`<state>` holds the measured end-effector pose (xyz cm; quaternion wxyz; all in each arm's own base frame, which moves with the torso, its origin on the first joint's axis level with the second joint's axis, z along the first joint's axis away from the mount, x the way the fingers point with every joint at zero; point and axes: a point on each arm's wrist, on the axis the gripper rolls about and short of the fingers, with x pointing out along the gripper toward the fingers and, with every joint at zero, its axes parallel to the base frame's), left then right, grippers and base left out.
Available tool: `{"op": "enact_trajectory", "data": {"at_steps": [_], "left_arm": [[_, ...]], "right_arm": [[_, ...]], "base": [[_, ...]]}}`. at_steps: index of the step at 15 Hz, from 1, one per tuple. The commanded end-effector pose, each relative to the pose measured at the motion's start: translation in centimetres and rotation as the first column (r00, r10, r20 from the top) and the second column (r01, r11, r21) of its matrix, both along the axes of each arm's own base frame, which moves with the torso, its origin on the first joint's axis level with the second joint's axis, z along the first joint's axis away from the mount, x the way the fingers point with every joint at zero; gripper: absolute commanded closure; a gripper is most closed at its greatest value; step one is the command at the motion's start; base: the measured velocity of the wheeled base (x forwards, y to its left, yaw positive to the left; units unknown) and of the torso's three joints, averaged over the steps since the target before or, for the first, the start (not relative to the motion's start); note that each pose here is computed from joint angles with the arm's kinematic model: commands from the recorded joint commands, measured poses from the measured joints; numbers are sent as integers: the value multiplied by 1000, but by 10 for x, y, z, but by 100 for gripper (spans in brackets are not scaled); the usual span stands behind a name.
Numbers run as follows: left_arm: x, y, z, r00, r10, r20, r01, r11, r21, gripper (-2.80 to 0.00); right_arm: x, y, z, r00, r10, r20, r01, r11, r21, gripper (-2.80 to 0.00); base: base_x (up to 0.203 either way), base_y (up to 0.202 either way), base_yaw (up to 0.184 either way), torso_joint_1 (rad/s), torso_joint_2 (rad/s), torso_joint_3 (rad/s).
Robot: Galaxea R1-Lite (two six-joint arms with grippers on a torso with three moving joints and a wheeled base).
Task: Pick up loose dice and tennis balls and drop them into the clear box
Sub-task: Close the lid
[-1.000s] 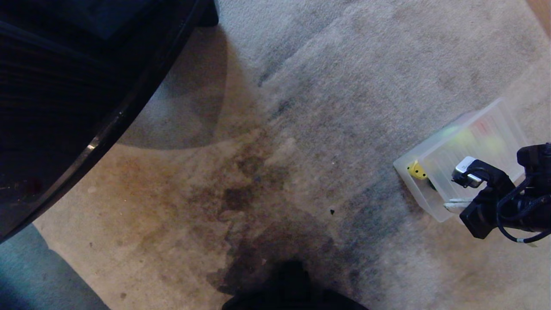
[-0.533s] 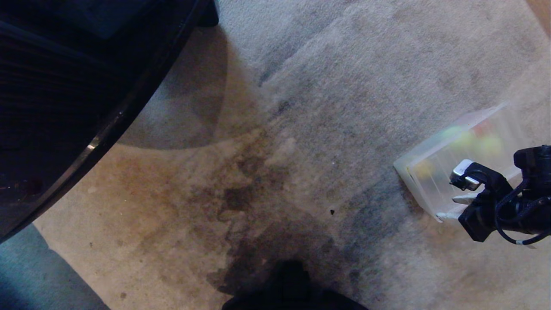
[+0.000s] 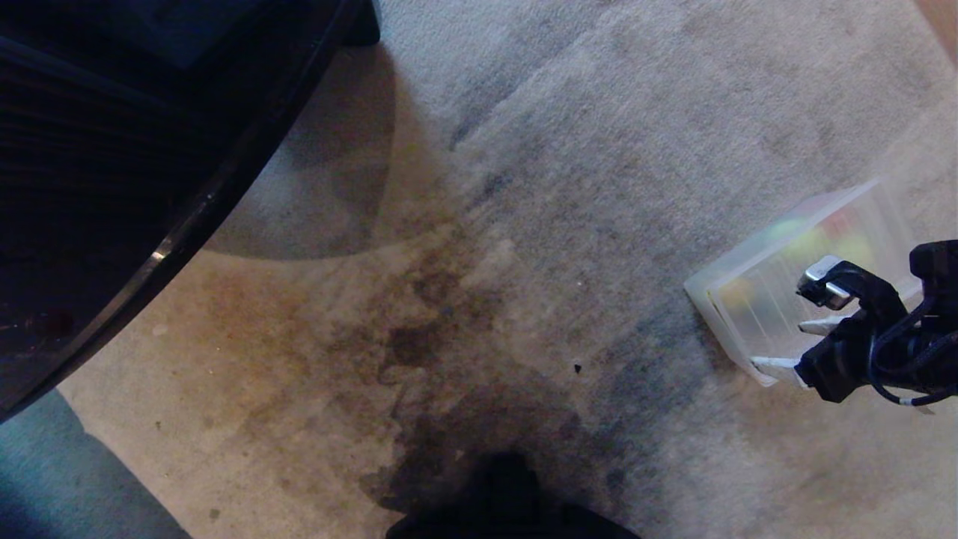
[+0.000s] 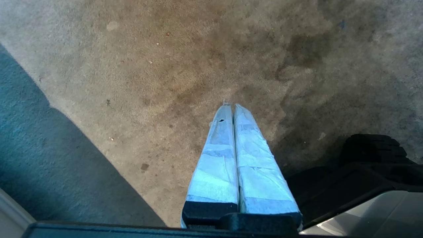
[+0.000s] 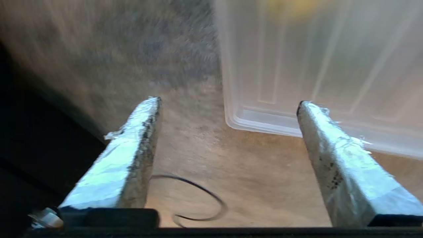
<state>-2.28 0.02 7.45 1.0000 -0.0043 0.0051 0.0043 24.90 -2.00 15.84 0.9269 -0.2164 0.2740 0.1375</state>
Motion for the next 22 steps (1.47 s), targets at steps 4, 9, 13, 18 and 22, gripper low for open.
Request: {"op": "enact_trajectory", "data": {"at_steps": [4,9,13,18,22], "left_arm": [[0,0,0,1000,1,1,-1,1000,-1,0],[0,0,0,1000,1,0,-1,1000,-1,0],[0,0,0,1000,1,1,-1,1000,-1,0],[0,0,0,1000,1,0,-1,1000,-1,0],[0,0,0,1000,1,0,-1,1000,-1,0]], "right_arm": [[-1,-19,20,989,-130,63,122,985,123,0],[1,-28,35,975,-194,108,174,969,175,0],[12,-52,77,871,-334,360,228,924,306,0],[26,-93,79,741,-419,525,287,904,316,0],[26,-93,79,741,-422,523,289,903,319,0]], "base": [[0,0,0,0,0,0],[0,0,0,0,0,0],[0,0,0,0,0,0],[0,0,0,0,0,0],[0,0,0,0,0,0]]}}
